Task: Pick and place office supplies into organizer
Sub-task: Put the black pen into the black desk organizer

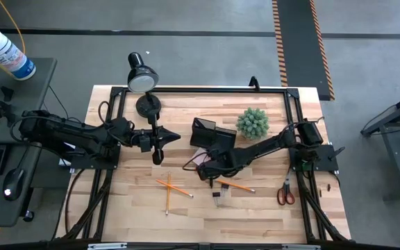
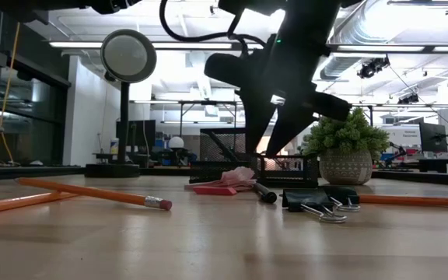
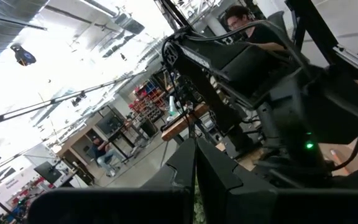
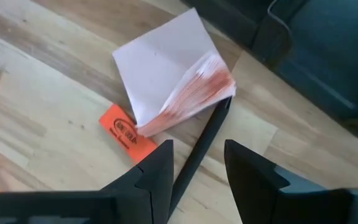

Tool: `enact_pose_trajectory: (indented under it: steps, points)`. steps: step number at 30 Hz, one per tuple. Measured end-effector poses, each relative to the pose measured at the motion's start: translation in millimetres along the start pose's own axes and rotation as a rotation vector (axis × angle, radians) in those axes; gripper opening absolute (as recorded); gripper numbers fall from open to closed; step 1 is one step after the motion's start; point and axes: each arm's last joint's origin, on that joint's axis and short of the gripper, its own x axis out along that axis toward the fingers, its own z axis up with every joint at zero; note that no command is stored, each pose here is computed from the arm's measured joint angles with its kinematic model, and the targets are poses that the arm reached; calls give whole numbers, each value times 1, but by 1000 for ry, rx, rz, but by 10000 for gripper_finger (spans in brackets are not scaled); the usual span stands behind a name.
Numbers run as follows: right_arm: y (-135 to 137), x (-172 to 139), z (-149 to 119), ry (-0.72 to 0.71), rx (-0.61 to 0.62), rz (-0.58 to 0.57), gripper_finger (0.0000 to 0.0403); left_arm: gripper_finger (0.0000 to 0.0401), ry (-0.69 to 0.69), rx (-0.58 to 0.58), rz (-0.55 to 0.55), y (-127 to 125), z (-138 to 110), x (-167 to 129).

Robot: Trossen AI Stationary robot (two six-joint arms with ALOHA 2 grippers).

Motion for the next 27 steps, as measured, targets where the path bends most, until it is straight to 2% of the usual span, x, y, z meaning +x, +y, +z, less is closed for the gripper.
enact_pose_trajectory:
  steps: [15, 23, 27]
  points:
    - [-2, 2, 3, 13, -17, -10, 135, 3, 42, -1, -37, -4, -4, 0]
    - [-4, 4, 10, 29, 6, -12, 135, 3, 148, 12, -132, -13, -14, -2]
    - [-5, 6, 14, 37, 19, -13, 135, 3, 229, 40, -248, -22, -24, -5]
